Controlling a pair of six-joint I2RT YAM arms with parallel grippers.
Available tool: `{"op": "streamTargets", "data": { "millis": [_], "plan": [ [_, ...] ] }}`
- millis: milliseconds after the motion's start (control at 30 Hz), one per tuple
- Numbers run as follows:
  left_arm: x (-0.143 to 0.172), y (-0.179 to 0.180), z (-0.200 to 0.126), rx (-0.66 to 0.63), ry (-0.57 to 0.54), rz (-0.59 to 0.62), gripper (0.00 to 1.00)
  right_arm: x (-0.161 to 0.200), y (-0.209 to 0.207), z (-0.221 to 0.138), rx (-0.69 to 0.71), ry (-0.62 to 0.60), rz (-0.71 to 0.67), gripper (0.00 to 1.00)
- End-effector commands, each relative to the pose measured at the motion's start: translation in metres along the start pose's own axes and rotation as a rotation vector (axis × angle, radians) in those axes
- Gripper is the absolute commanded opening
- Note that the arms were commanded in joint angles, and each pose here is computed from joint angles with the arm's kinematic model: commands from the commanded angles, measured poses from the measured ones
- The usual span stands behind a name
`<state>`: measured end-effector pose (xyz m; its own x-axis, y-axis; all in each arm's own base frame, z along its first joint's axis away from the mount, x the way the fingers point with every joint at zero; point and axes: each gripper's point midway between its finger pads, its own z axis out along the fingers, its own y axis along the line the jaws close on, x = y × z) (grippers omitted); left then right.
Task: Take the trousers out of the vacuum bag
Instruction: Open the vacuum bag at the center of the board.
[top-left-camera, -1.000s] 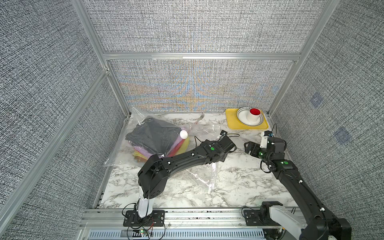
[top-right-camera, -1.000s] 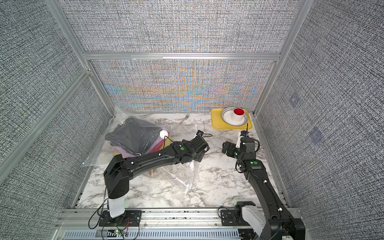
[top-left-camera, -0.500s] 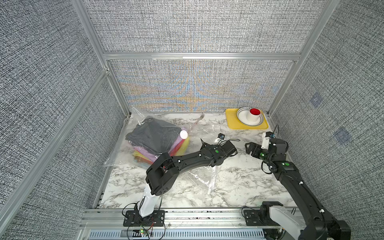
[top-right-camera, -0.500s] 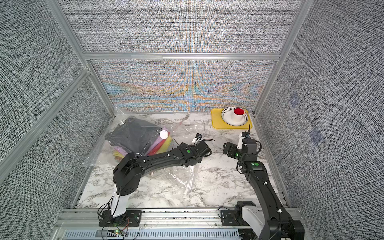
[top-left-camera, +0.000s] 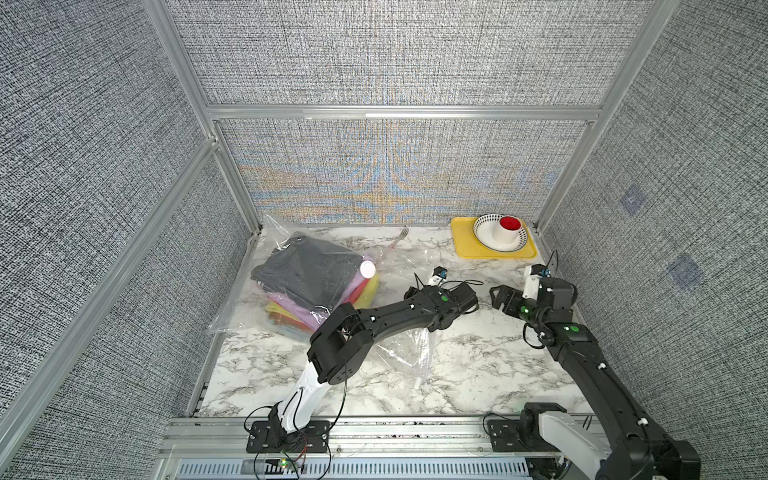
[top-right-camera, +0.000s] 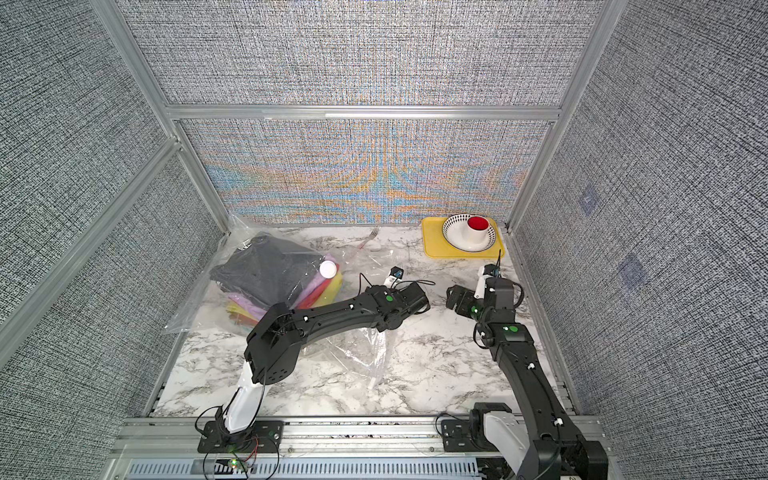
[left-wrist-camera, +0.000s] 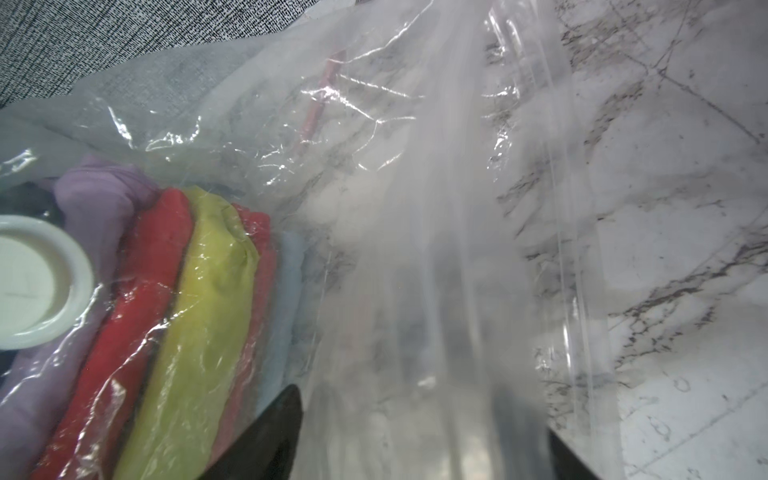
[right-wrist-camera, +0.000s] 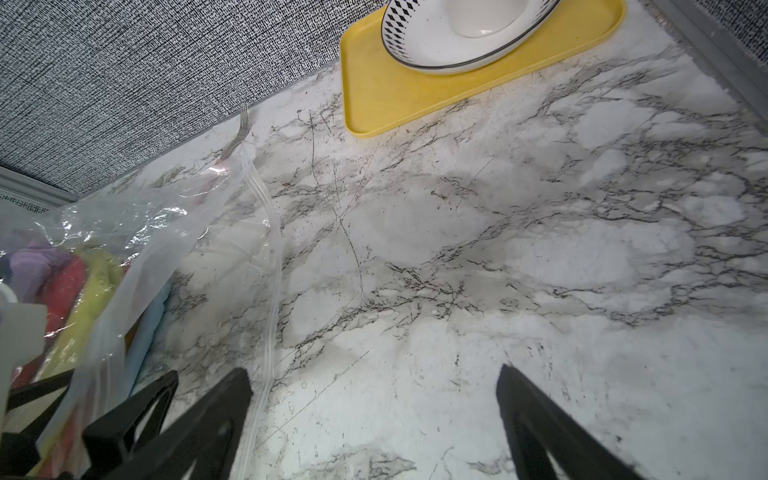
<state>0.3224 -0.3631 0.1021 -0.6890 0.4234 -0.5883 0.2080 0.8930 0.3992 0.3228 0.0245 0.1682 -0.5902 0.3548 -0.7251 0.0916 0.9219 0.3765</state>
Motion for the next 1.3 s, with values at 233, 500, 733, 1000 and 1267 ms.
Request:
{"op": "streamTargets", "data": {
  "millis": [233,500,733,1000,1267],
  "plan": [
    [0.002,0.013,-0.003,-0.029,0.011,0.008,0.15,-0.001,0.000,0.002,-0.008,-0.007,0.003,0.95],
    [-0.021,0.044,-0.035,-0.026,-0.047,0.023,0.00,0.006,0.008,0.008,-0.059,0.032,-0.014,0.95],
    [-0.052,0.087,-0.085,0.038,-0.134,0.043,0.00,0.013,0.048,0.005,-0.253,0.061,-0.075,0.94],
    [-0.055,0.133,-0.122,0.076,-0.167,0.109,0.00,0.044,0.145,-0.015,-0.537,0.119,-0.271,0.94],
    [-0.051,0.184,-0.150,0.063,-0.227,0.044,0.00,0.086,0.225,-0.018,-0.705,0.177,-0.352,0.93]
  ]
}}
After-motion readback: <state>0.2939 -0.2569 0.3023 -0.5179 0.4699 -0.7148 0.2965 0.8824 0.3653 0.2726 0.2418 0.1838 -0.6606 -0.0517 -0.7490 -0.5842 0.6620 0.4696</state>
